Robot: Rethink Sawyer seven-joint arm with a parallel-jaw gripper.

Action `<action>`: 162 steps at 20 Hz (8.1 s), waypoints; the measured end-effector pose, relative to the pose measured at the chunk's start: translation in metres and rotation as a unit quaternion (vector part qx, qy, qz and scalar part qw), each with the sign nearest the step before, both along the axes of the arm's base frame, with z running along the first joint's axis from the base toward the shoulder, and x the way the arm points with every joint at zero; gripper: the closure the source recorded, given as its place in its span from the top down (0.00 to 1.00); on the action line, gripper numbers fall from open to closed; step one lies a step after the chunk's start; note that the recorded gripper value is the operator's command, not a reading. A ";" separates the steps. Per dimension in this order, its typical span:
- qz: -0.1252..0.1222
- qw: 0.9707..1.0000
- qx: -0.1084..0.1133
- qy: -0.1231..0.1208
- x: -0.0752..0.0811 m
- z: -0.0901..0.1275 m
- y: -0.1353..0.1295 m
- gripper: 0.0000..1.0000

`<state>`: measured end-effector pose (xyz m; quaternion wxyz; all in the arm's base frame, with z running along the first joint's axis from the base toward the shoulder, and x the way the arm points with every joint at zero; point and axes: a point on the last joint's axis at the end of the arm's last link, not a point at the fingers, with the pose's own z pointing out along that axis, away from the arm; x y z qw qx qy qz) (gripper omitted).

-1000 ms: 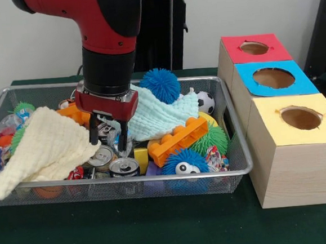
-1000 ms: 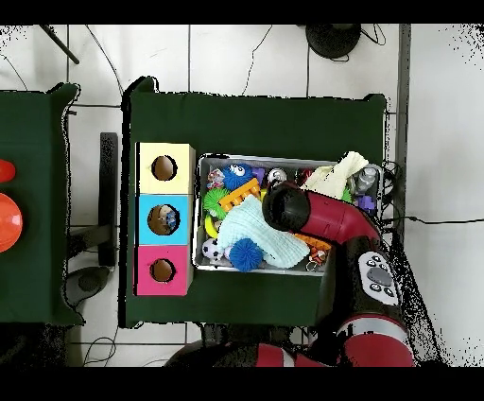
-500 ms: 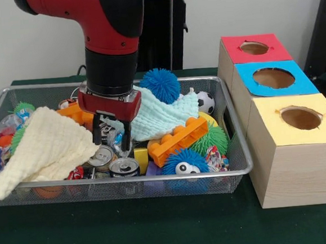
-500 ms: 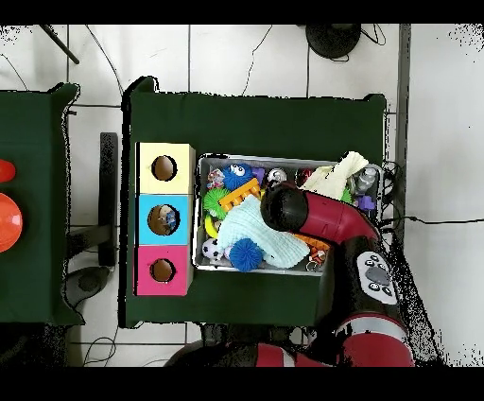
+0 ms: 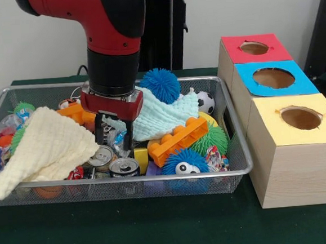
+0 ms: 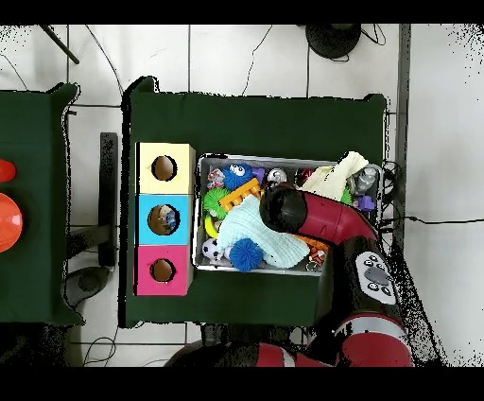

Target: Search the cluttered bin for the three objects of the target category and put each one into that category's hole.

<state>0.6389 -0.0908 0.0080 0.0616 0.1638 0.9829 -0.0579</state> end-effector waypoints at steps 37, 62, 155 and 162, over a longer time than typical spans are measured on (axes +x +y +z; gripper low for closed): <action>-0.023 1.000 0.017 -0.001 -0.025 -0.014 -0.012 1.00; 0.017 0.998 -0.006 -0.054 -0.079 -0.052 0.018 1.00; -0.059 0.998 0.023 0.006 -0.016 0.107 0.272 0.00; -0.054 0.998 0.031 0.000 -0.013 0.111 0.292 0.00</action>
